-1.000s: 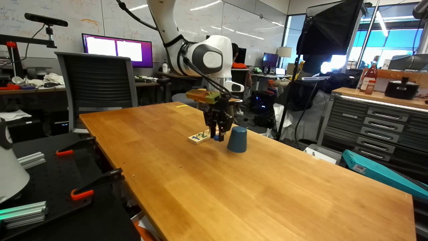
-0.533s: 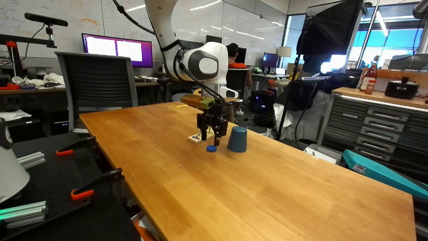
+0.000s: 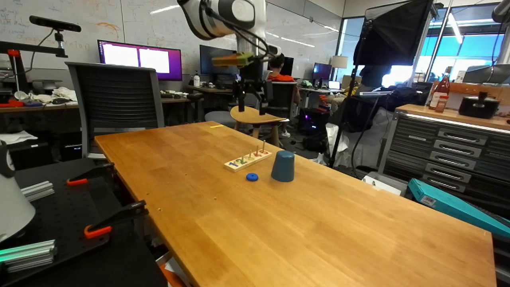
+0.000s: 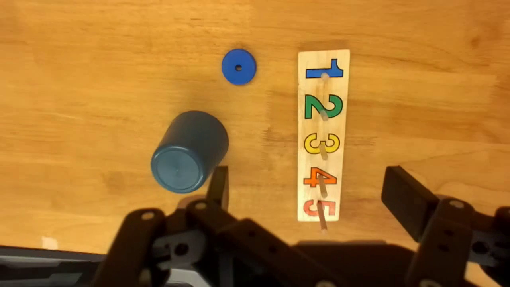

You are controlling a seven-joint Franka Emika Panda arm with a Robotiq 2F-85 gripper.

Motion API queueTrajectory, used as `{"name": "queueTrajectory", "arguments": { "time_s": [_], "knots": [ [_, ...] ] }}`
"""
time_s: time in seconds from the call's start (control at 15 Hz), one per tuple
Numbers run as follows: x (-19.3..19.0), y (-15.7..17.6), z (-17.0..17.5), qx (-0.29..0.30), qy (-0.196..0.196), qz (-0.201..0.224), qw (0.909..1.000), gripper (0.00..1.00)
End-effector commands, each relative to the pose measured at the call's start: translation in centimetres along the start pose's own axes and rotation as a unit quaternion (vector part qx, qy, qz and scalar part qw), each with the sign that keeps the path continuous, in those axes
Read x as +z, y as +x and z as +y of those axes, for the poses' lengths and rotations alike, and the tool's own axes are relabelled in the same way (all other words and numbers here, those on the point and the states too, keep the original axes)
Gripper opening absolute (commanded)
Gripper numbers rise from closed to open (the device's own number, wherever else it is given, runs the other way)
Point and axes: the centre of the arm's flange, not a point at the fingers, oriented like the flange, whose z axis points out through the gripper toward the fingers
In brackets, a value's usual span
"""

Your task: Remove the blue ring from the wooden stand and place it on the table

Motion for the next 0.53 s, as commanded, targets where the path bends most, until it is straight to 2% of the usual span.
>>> {"name": "queueTrajectory", "arguments": {
  "time_s": [0.0, 0.13, 0.2, 0.33, 0.47],
  "knots": [
    [-7.1, -3.3, 3.3, 0.015, -0.008, -0.025, 0.9995, 1.0],
    [-8.3, -5.7, 5.7, 0.032, -0.001, -0.069, 0.9971, 1.0],
    [-6.6, -3.1, 3.6, 0.03, -0.001, -0.043, 0.9986, 1.0],
    [-7.6, -4.7, 5.4, 0.039, 0.002, -0.061, 0.9974, 1.0],
    [-7.5, -5.2, 5.7, 0.04, 0.003, -0.064, 0.9971, 1.0]
  ]
}}
